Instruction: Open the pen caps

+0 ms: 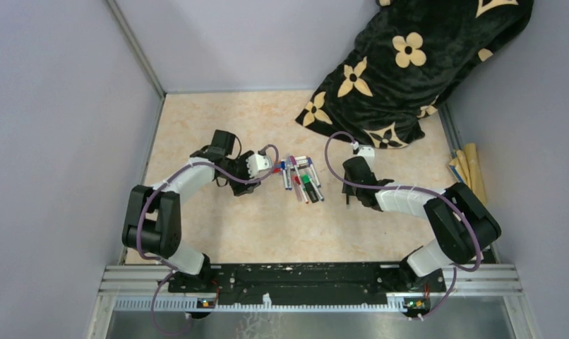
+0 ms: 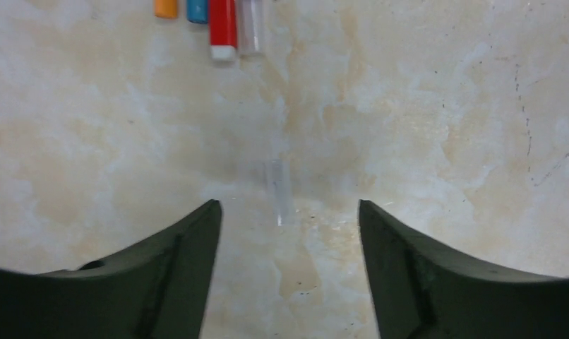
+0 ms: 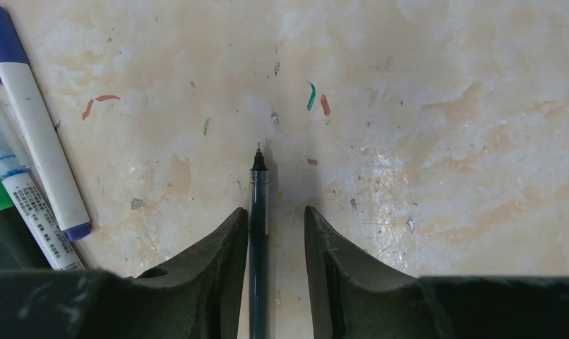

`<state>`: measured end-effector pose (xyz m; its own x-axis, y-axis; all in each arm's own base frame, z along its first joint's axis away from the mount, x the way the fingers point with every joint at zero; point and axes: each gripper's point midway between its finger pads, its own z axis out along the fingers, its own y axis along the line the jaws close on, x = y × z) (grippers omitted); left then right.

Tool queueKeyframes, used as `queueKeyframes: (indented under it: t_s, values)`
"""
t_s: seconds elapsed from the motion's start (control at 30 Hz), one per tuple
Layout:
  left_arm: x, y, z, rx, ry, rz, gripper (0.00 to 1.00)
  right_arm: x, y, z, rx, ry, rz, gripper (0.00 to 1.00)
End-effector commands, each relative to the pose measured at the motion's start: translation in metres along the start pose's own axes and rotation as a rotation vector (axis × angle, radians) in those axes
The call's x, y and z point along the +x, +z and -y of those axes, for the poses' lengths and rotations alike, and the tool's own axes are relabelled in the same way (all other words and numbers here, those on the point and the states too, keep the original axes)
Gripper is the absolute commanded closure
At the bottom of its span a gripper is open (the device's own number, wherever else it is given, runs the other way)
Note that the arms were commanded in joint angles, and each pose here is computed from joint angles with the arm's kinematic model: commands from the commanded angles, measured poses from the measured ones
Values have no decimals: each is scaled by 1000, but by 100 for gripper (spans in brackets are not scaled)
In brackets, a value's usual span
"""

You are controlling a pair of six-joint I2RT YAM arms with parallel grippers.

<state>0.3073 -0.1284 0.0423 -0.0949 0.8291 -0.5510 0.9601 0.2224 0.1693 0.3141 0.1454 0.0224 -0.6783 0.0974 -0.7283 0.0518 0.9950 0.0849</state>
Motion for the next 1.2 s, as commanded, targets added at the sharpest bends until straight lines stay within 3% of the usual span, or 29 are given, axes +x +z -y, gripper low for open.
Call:
queueKeyframes:
  t_s: [0.0,0.1,0.17,0.33,0.53,0.63,0.83,1.17]
  values:
    - [-27,-27,-6,38,-55,86,17,8,-8,6,2,10,-31,67]
    - [-41,-43,-14,40,-86,140,15,-3,-13,0,-27,5,-7,68]
    - [-50,-54,-19,45,-114,178,6,-6,-17,-1,-39,-13,-15,68]
    - [-76,-85,-28,59,-194,263,3,-24,-27,-8,-89,-21,3,68]
    - [-94,-112,-39,34,-274,308,1,-60,-44,-24,-152,-52,59,56]
    - [-97,-125,-46,19,-329,336,1,-78,-45,-43,-216,-105,73,55]
    - [-100,-148,-50,28,-415,402,1,-93,-18,-91,-348,-176,24,59]
    - [-92,-160,-48,19,-460,411,1,-68,24,-135,-403,-261,-83,61]
